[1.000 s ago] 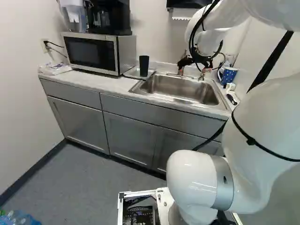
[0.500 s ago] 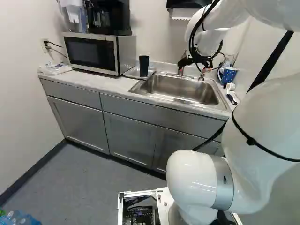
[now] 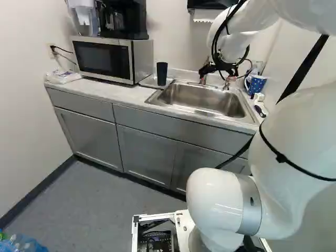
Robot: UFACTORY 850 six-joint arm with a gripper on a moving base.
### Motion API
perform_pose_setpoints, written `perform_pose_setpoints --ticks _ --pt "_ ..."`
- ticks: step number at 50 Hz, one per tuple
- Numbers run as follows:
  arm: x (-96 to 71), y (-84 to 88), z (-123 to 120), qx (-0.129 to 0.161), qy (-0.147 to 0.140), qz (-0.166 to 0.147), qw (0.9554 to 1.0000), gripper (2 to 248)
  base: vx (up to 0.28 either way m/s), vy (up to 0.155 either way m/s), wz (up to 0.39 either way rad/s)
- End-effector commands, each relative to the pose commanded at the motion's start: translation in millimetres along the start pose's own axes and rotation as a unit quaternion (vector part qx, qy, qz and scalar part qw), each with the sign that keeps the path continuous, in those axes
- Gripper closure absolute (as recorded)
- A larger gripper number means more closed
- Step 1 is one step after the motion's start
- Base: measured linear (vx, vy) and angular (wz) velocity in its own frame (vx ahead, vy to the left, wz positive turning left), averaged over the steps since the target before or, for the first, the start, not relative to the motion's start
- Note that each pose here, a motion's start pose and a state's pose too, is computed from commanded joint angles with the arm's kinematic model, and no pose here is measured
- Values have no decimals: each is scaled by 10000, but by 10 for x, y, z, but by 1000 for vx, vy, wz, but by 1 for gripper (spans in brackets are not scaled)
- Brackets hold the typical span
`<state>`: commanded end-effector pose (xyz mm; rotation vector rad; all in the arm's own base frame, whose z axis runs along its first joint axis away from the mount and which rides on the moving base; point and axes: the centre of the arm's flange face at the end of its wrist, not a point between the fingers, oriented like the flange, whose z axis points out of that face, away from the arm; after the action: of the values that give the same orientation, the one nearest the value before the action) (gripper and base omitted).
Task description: Rinse the cup and place it in the tray
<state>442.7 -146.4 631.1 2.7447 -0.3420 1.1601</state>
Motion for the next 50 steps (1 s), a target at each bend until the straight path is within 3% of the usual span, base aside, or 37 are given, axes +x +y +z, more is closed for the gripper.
perform_pose_setpoints --ticks 27,50 --pt "0 0 0 0 0 0 10000 3 -65 47 1" --pt "0 0 0 0 0 0 10000 3 -167 96 0"
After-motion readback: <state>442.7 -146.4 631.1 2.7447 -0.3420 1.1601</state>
